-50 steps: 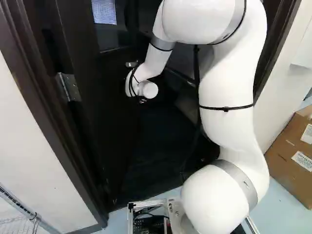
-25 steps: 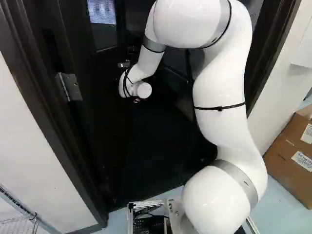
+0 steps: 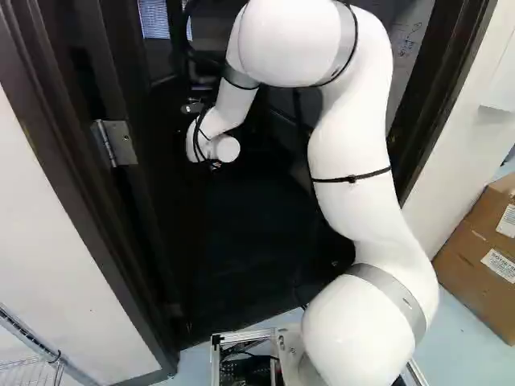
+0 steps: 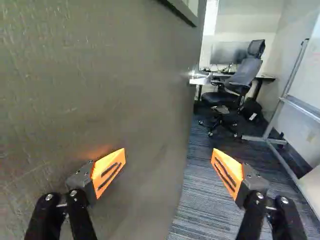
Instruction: Open the door and move inside
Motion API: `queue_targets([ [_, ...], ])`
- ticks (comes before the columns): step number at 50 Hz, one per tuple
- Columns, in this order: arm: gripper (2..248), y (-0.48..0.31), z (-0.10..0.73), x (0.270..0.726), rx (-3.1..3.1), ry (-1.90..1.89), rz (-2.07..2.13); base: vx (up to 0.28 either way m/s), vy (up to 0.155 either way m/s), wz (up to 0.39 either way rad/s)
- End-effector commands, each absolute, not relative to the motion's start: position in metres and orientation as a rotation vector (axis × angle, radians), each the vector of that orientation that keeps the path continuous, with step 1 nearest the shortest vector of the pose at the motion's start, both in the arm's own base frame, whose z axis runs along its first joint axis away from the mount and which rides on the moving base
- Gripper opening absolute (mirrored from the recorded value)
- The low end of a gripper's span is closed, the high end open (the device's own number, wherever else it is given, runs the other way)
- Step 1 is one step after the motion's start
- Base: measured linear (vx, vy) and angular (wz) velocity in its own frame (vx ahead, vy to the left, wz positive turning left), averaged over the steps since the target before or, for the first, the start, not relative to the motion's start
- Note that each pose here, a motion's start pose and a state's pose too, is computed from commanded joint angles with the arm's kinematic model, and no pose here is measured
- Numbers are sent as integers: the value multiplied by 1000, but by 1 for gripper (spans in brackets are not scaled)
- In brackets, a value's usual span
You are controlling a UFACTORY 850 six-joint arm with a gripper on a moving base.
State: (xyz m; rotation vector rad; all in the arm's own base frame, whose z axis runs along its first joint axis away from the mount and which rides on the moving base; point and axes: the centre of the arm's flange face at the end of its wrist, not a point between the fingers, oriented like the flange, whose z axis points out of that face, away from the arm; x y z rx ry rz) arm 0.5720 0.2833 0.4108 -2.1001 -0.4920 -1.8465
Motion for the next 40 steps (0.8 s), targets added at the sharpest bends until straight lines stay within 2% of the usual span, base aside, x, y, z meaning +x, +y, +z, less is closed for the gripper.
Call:
queue_targets([
  [40, 247, 348, 404, 583, -1986, -661, -1824, 0, 0, 0],
])
